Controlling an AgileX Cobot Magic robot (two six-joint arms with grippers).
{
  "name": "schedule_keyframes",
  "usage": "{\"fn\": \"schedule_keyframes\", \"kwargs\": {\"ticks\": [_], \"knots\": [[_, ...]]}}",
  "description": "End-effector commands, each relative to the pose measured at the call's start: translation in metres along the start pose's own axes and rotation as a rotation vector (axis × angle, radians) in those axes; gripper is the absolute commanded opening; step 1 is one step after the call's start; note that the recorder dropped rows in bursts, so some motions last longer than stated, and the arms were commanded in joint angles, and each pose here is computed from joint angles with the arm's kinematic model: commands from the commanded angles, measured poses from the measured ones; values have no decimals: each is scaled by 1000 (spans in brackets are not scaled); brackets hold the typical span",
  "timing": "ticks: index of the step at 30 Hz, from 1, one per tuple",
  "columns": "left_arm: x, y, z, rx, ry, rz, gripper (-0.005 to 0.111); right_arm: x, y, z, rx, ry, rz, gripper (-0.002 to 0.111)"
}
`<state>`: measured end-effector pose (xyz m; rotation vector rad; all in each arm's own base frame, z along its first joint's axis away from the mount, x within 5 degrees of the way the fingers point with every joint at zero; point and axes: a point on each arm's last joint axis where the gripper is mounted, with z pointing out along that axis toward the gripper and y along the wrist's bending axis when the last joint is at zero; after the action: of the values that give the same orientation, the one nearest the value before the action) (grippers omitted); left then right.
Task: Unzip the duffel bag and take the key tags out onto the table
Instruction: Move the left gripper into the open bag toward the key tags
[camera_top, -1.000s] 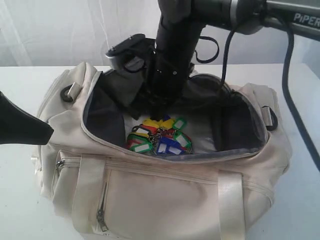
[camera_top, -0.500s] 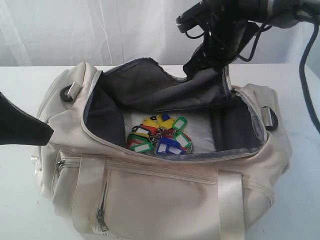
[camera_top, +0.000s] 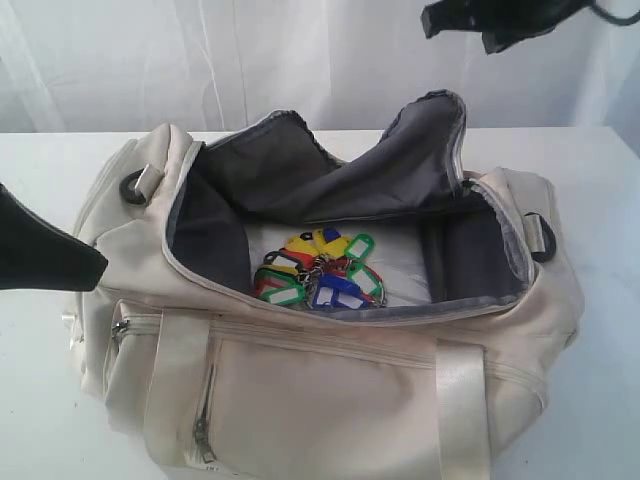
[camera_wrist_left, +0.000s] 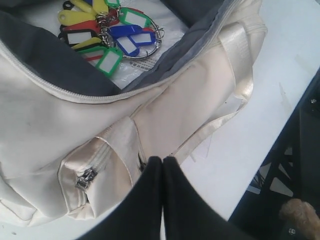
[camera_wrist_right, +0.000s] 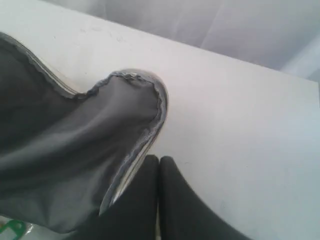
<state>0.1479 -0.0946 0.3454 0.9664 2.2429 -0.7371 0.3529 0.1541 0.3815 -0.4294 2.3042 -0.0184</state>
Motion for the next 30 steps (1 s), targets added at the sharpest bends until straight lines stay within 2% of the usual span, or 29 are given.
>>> {"fn": "schedule_keyframes", "kwargs": {"ticks": [1, 6, 10, 16, 20, 22, 27, 30], "knots": [[2, -4, 0, 27, 2, 2, 0, 23, -3, -42, -36, -64, -19, 0], [1, -3, 0, 21, -5, 1, 0, 93, -12, -79, -41, 5, -25, 0], [2, -3, 0, 22, -1, 20, 0, 121, -21, -104, -1, 9, -47, 0], [0, 2, 3, -17, -36, 139, 0, 125, -25, -122, 1, -36, -36, 0], [-5, 12, 14, -52, -136, 35, 0, 125, -26, -125, 1, -45, -34, 0], [-10, 17, 20, -25, -113, 14, 0, 125, -26, -125, 1, -45, -34, 0], [-42, 23, 37, 59, -62, 40, 0, 125, -26, -125, -1, -44, -33, 0], [-71, 17, 57, 109, -43, 108, 0, 125, -26, -125, 0, -42, -33, 0]]}}
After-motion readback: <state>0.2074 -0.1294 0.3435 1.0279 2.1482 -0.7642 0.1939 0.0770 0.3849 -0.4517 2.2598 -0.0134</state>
